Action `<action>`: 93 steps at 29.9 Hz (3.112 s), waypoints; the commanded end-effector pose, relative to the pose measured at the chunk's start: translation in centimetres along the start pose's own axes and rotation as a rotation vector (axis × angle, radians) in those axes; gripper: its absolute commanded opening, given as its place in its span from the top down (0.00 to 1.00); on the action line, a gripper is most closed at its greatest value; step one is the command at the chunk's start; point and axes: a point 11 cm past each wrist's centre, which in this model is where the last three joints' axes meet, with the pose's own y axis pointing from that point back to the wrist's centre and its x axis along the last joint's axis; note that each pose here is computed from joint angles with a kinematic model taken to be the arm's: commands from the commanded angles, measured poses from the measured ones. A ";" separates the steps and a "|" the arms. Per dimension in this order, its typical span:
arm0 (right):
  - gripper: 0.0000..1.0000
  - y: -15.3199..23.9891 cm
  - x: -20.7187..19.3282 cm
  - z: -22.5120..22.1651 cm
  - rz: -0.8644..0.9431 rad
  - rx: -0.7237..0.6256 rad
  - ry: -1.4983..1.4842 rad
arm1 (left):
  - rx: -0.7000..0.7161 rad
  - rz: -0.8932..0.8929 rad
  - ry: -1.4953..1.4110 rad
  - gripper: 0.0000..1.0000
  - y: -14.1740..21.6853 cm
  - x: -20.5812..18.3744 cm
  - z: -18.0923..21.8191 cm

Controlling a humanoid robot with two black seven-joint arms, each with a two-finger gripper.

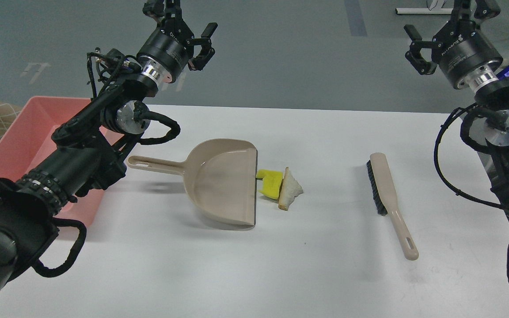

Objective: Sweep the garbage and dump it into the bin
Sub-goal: 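Raise the left arm and move it toward the dustpan handle, then lower the left gripper and grasp the beige dustpan handle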

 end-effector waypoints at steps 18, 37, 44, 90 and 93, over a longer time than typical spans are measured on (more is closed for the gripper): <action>0.00 -0.1 0.0 -0.1 -0.002 -0.001 0.005 | 0.022 -0.195 -0.336 0.01 2.9 -3.4 4.6; 0.00 0.4 0.7 -0.3 0.012 -0.005 0.016 | 0.224 -0.279 -0.978 0.01 19.2 -2.8 3.6; 0.00 0.6 0.8 0.2 0.015 -0.014 0.013 | 0.331 -0.236 -1.075 0.01 25.2 -1.0 -1.3; 0.00 0.7 1.0 0.2 0.019 -0.016 0.016 | 0.531 0.300 -0.741 0.02 25.4 7.0 -11.3; 0.00 0.7 1.0 0.1 0.020 -0.015 0.018 | 0.530 0.310 -0.736 0.04 25.1 7.0 -11.6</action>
